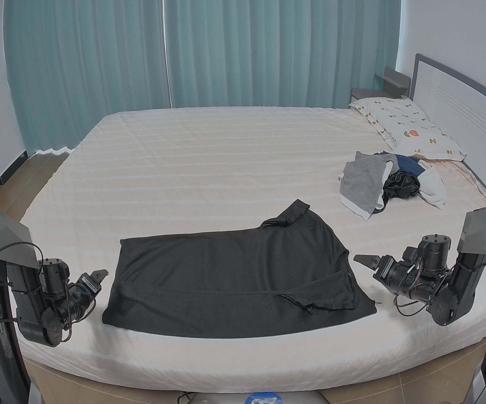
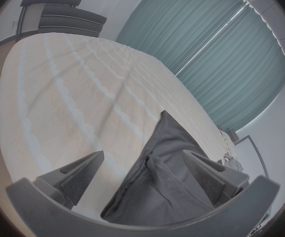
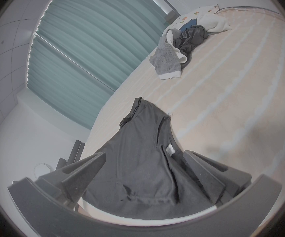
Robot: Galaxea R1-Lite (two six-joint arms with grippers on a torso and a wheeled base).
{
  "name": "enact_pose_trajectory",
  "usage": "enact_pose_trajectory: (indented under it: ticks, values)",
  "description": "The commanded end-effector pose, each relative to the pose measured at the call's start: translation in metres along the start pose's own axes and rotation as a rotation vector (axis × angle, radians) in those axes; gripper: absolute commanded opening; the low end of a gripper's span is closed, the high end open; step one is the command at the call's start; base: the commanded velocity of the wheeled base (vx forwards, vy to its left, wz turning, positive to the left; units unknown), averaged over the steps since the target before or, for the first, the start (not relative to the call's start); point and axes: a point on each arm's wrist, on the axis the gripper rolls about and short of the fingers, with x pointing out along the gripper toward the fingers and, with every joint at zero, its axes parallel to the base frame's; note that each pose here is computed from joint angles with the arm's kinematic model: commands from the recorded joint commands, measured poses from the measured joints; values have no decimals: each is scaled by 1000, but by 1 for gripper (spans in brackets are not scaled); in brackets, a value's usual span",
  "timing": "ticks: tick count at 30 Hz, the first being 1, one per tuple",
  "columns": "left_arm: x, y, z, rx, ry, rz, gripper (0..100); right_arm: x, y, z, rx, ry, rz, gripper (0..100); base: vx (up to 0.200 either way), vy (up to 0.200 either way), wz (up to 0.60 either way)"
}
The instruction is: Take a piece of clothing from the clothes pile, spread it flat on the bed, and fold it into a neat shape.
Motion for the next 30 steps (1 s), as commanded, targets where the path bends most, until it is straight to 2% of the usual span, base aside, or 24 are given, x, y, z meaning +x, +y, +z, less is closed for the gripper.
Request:
enact_pose_trajectory:
  ticks: [1,4,7,10,11,13,18,22,28,30]
  values:
    - [-14,-9,1,6,6,-29,100,-20,5,-15,9,27,-41,100,-200,0,0]
    - [-14,-11,-3,15,21,-34,100,-25,4,-23,57,6,-87,100,-200,0,0]
    - [-23,-11,-17,30,81,-17,100,-28,5,-26,144,-17,-93,100,-200,0,0]
    - [-28,-8,-23,28,108,-3,100,-29,5,-28,149,-11,-93,100,-200,0,0]
    - [-32,-7,-30,0,155,-3,100,-30,6,-28,149,-9,-93,100,-200,0,0]
    - [-30,-8,-32,-20,175,-19,100,-28,7,-32,151,4,-90,100,-100,0,0]
    - [-15,-13,-46,14,199,-24,100,-19,-1,-46,150,32,-128,100,0,0,0]
    - [-3,-16,-50,38,158,-14,100,-13,-7,-51,138,11,-121,100,0,0,0]
    - [13,-31,-48,47,107,-66,100,-10,-7,-52,136,11,-116,100,0,0,0]
    - [17,-32,-49,45,84,-59,100,-10,-4,-52,133,13,-107,100,0,0,0]
